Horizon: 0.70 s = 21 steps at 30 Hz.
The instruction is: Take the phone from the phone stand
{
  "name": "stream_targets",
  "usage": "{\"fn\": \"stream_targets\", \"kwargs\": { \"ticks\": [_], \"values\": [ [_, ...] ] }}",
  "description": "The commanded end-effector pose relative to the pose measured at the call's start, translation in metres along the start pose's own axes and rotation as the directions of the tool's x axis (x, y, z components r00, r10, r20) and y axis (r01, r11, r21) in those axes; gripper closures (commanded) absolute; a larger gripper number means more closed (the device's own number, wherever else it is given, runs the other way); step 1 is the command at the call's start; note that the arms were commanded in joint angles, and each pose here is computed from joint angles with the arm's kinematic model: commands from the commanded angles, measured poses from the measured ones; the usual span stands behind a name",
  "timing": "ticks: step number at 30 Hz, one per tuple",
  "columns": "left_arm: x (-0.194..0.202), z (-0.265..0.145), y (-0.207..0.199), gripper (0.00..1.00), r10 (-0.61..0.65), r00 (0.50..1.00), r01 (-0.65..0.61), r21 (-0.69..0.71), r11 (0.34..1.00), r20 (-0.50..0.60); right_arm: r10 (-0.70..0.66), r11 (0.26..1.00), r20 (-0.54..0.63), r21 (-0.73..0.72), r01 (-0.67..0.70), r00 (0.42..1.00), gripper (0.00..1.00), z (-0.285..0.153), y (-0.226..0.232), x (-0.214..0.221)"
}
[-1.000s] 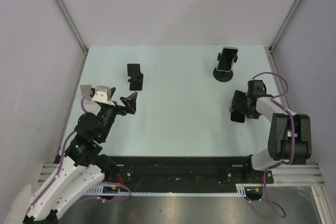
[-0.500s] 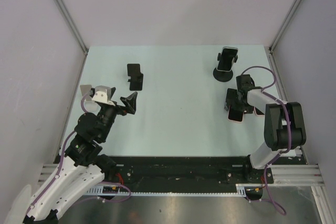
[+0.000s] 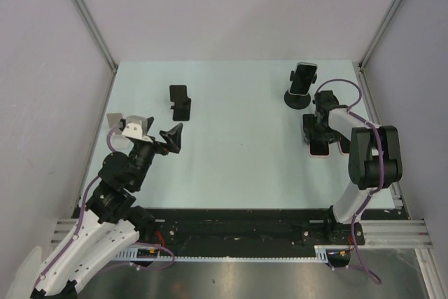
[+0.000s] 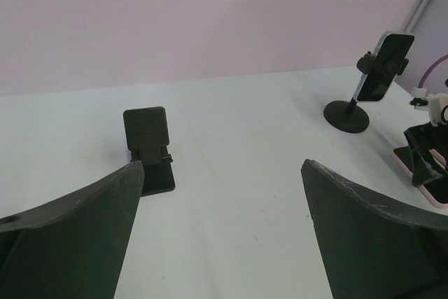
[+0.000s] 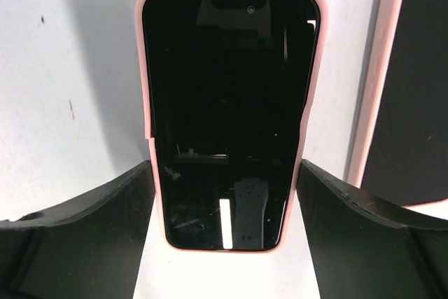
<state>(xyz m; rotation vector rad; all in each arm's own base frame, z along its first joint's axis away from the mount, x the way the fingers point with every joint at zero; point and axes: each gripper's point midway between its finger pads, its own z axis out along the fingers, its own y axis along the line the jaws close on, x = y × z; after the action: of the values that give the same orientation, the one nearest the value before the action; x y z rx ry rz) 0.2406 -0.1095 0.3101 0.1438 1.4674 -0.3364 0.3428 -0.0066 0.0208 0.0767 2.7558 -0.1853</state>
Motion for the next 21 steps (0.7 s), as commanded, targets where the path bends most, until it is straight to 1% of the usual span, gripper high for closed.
{"fn": "stream_targets", "kwargs": {
  "ticks": [1, 4, 6, 10, 12, 17, 21],
  "values": [
    [-0.01, -0.001, -0.002, 0.0, 0.022, 0.999, -0.023, 0.014, 1.0, 0.039, -0.139, 0.984, -0.128, 0.093, 0.151, 0.982, 0.17, 0.016, -0.028, 0.018],
    [-0.011, -0.002, -0.002, 0.0, 0.023, 0.999, -0.024, 0.016, 1.0, 0.044, -0.179, 0.975, -0.144, 0.108, 0.195, 0.973, 0.16, 0.02, -0.035, 0.018],
    [-0.012, -0.003, -0.001, 0.0, 0.027, 0.998, -0.027, 0.013, 1.0, 0.048, -0.194, 0.969, -0.162, 0.12, 0.215, 0.968, 0.14, 0.022, -0.043, 0.02],
    [-0.012, -0.004, -0.001, 0.0, 0.029, 0.998, -0.03, 0.011, 0.999, 0.052, -0.208, 0.965, -0.189, 0.123, 0.233, 0.96, 0.09, 0.023, -0.046, 0.026],
    [-0.012, -0.004, -0.002, 0.0, 0.029, 0.998, -0.03, 0.014, 0.999, 0.053, -0.186, 0.968, -0.207, 0.13, 0.215, 0.96, 0.07, 0.026, -0.055, 0.03],
    [-0.014, -0.005, -0.003, 0.0, 0.027, 0.998, -0.028, 0.022, 0.999, 0.061, -0.189, 0.962, -0.216, 0.155, 0.225, 0.958, 0.07, 0.028, -0.056, 0.031],
    [-0.015, -0.007, -0.003, 0.0, 0.025, 0.998, -0.027, 0.022, 0.999, 0.066, -0.167, 0.969, -0.188, 0.153, 0.197, 0.968, 0.07, 0.026, -0.053, 0.026]
  ]
}}
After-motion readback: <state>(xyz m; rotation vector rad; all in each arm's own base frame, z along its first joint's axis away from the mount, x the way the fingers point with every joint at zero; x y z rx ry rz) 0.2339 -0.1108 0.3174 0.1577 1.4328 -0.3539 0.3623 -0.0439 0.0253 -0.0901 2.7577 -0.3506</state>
